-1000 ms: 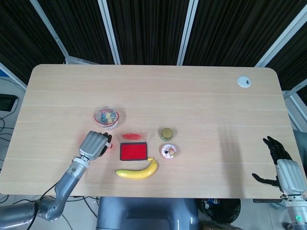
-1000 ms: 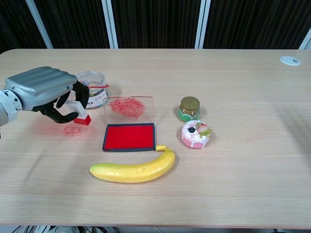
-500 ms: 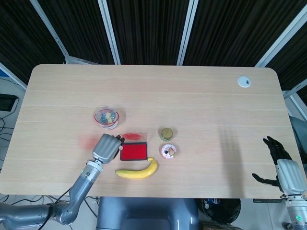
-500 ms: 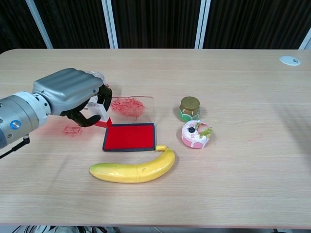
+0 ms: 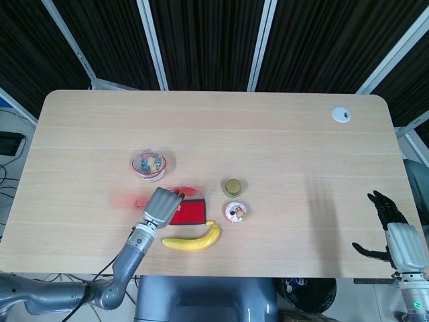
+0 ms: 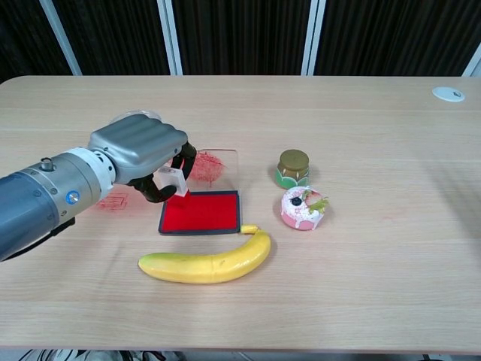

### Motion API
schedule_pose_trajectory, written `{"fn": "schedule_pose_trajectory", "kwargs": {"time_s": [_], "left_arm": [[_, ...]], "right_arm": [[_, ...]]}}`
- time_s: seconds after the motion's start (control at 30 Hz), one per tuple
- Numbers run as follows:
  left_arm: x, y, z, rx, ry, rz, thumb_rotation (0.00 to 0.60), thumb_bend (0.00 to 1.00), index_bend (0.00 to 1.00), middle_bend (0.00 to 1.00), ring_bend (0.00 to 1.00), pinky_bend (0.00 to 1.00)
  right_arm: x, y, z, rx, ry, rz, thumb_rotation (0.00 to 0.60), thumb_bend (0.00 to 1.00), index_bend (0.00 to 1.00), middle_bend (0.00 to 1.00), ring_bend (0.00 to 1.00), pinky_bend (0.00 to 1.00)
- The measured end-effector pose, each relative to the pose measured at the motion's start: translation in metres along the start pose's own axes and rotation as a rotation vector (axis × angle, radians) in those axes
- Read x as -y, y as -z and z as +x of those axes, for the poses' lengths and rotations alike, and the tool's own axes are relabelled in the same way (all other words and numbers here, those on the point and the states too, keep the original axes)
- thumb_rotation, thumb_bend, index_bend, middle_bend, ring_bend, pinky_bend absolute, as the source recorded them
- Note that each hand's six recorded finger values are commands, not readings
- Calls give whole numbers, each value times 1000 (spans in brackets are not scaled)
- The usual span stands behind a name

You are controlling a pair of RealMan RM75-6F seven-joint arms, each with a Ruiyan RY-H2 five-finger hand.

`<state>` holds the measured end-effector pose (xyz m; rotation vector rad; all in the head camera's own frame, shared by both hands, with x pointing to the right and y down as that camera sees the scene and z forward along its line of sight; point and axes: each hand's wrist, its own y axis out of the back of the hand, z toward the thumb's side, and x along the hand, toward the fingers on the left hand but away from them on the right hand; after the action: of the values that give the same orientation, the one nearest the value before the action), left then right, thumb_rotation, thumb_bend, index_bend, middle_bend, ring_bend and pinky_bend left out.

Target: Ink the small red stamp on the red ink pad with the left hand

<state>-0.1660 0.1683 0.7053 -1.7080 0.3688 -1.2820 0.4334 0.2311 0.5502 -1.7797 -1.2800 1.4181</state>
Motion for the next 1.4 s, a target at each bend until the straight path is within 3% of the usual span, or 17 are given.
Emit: {"fn": "schedule_pose_trajectory", "kwargs": {"time_s": [1.4], "left_arm": [[23,-21,11,28,69,50,600,558,749,772,632,701]], "right_arm": [[0,0,-1,4,-3,-7,600,157,0,0,0,177]]}}
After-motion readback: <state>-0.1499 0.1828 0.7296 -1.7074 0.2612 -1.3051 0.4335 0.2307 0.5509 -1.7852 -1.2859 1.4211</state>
